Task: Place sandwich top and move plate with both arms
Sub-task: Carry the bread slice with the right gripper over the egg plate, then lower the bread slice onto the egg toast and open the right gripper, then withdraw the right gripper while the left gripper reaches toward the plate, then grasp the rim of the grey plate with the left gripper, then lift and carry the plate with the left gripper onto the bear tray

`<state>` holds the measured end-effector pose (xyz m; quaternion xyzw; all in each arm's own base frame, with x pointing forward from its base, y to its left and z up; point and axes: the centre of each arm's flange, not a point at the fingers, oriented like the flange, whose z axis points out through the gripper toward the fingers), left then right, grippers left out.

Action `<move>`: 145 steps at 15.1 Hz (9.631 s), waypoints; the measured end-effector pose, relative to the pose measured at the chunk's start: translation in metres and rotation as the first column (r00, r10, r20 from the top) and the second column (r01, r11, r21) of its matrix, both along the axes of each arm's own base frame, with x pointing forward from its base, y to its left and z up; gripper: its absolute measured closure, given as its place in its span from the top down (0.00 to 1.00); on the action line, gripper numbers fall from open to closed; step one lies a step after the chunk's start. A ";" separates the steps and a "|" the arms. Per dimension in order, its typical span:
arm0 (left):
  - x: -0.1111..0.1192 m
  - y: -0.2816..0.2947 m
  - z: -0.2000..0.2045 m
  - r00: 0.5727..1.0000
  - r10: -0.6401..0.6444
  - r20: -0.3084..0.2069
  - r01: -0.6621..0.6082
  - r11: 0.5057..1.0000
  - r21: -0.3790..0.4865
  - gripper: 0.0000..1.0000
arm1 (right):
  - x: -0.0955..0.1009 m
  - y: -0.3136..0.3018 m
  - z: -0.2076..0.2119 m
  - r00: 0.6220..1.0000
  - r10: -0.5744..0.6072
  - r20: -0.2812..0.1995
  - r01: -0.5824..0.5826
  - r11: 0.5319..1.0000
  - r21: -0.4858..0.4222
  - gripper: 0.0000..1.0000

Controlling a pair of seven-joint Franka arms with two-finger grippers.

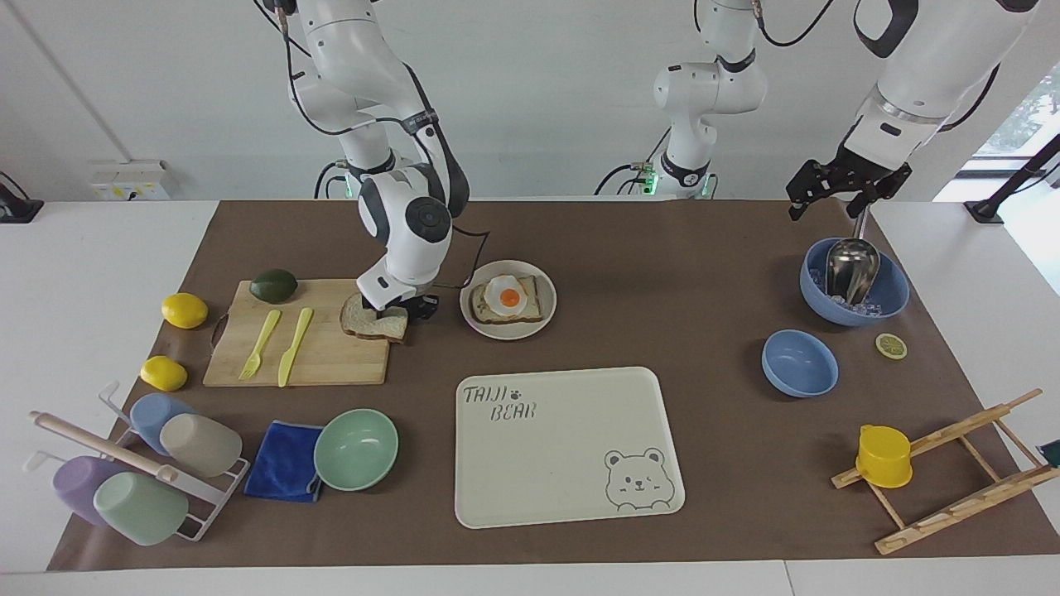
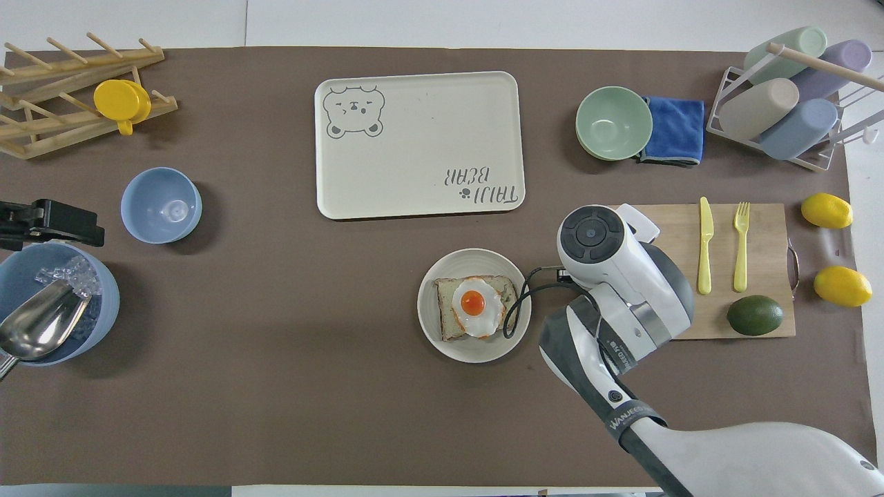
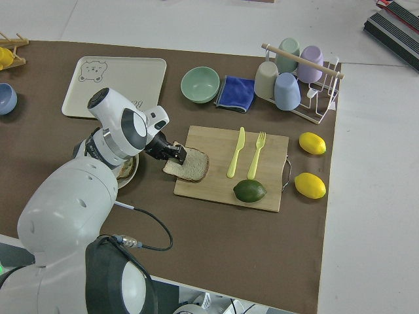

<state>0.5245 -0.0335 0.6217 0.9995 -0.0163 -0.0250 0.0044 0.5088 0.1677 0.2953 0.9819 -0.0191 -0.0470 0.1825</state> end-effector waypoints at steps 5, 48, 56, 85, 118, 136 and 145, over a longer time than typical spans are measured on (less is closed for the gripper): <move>0.000 -0.001 0.000 1.000 -0.001 0.000 0.001 1.000 0.000 1.00 | 0.000 0.023 0.021 0.999 0.032 -0.028 -0.032 0.999 -0.032 0.14; -0.001 0.008 -0.003 1.000 0.016 -0.011 -0.016 1.000 0.000 1.00 | -0.031 0.213 0.061 0.989 0.133 0.064 -0.141 0.980 0.141 0.69; -0.001 0.009 -0.005 1.000 0.018 -0.015 -0.018 1.000 0.000 1.00 | -0.022 0.222 0.090 0.996 0.043 0.082 -0.065 0.954 0.292 0.84; -0.033 -0.250 -0.284 0.997 0.072 0.000 -0.070 0.968 -0.240 1.00 | 0.023 -0.121 0.322 0.996 -0.064 -0.064 0.082 0.939 0.334 1.00; -0.086 -0.334 -0.322 1.000 -0.001 -0.030 -0.006 0.975 -0.223 0.73 | 0.034 -0.202 0.316 1.000 -0.012 0.004 0.009 0.934 0.358 1.00; -0.090 -0.337 -0.310 0.999 0.007 -0.051 -0.019 0.974 -0.225 0.04 | 0.033 -0.223 0.305 0.999 -0.050 0.001 0.046 0.933 0.358 1.00; -0.038 -0.296 -0.251 0.987 0.113 -0.115 -0.138 0.962 -0.237 0.04 | 0.033 -0.223 0.305 0.999 -0.050 0.000 0.046 0.933 0.358 1.00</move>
